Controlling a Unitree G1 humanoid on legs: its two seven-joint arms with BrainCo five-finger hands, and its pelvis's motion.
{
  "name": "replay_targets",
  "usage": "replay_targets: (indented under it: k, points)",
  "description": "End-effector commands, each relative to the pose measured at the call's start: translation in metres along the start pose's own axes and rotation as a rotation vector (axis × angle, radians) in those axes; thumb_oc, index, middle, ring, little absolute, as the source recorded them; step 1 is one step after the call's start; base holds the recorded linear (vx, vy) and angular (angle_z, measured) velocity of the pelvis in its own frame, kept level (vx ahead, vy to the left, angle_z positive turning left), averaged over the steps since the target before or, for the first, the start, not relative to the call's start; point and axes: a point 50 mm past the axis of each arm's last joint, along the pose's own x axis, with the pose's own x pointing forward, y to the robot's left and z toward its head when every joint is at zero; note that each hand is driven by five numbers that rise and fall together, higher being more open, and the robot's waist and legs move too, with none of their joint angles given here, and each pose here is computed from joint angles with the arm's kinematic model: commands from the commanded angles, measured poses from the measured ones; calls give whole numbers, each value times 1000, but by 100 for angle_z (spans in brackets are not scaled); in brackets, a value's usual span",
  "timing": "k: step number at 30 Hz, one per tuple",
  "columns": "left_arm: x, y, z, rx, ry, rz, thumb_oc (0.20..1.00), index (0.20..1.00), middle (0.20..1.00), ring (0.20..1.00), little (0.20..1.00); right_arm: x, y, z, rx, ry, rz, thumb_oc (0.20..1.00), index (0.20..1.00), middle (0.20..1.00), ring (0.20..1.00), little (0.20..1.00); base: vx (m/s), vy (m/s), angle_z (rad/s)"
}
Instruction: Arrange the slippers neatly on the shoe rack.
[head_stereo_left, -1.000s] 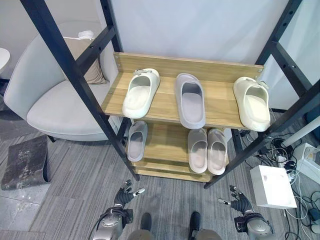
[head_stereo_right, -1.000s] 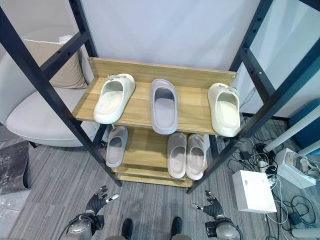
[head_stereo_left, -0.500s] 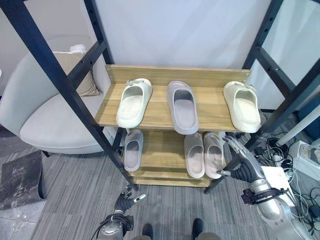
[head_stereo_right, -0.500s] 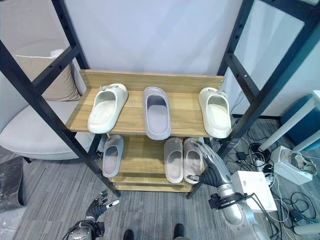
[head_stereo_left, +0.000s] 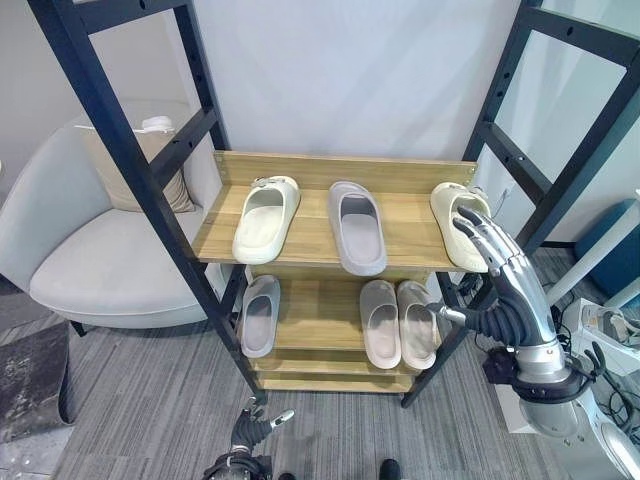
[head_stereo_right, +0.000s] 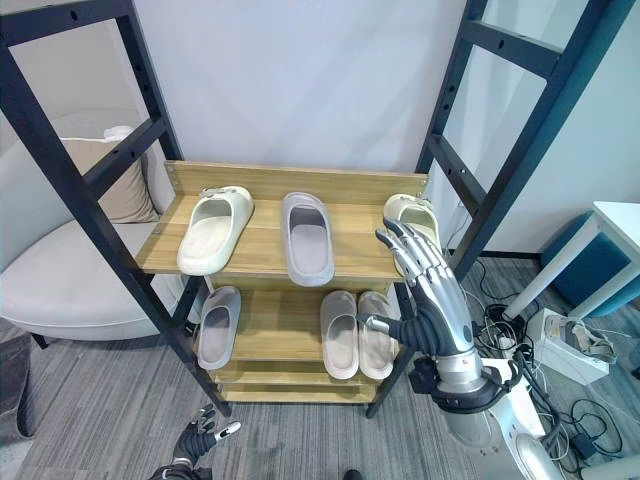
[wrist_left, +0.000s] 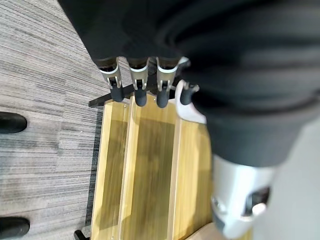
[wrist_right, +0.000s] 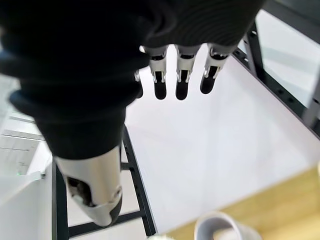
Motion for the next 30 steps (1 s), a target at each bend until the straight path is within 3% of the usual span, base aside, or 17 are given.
replay_targets:
  k: [1, 7, 15, 30]
  points:
    - [16, -4, 35, 28, -134, -26, 1000, 1000, 1000, 1000, 1000, 29, -13, -5, -100, -85, -101, 1000, 1000, 1000, 1000, 1000, 7, 35, 4]
    - [14, 3, 33, 47, -119, -45, 1000, 1000, 1000, 1000, 1000, 75, -12, -29, -194, -65, -141, 1000, 1000, 1000, 1000, 1000, 20, 29, 4]
    - [14, 14, 25, 72, -81, -37, 1000, 1000, 1000, 1000, 1000, 106, 4, -49, -252, -11, -70, 1000, 1000, 1000, 1000, 1000, 42, 23, 23]
    - [16, 17, 30, 80, -98, -40, 1000, 1000, 1000, 1000, 1000, 101, 2, -84, -356, 128, -26, 1000, 1000, 1000, 1000, 1000, 0, 17, 4]
